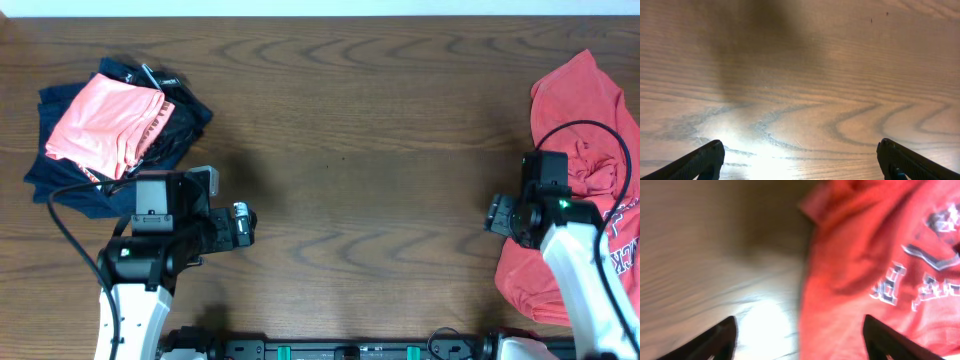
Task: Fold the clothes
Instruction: 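Grasp the crumpled orange t-shirt with the right gripper and lift it, then drag the orange t-shirt leftward to the table center with the right gripper, then grasp the shirt's left edge with the left gripper and pull it flat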
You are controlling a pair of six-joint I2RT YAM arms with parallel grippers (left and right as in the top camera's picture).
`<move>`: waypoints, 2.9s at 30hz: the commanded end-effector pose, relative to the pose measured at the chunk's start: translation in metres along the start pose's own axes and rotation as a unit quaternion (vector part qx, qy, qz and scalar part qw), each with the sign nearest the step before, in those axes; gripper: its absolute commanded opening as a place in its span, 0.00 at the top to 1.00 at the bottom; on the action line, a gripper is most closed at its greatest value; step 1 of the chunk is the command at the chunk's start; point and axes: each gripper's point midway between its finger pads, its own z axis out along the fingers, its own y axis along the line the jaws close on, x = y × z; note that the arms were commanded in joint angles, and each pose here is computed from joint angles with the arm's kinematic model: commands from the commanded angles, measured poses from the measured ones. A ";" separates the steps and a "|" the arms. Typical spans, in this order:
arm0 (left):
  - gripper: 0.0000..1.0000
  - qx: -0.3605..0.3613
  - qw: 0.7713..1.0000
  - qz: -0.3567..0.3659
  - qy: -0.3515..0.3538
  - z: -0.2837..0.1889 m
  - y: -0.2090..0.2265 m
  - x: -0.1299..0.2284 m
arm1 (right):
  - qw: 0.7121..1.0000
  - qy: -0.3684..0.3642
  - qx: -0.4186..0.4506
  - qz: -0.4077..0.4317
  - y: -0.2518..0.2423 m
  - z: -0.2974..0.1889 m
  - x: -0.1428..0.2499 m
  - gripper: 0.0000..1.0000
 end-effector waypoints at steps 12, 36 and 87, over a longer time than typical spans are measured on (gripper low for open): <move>0.02 0.021 1.000 0.002 -0.016 -0.001 -0.008 -0.014 | 0.987 0.151 -0.036 0.035 0.014 0.064 0.044 0.99; 0.02 0.053 0.993 0.032 -0.098 0.002 -0.022 -0.062 | 0.852 -0.200 -0.422 -0.237 0.298 -0.085 -0.023 0.31; 0.02 -0.041 0.990 0.020 -0.137 0.088 -0.012 -0.217 | 0.975 -0.113 -0.182 -0.051 0.063 -0.070 -0.042 0.01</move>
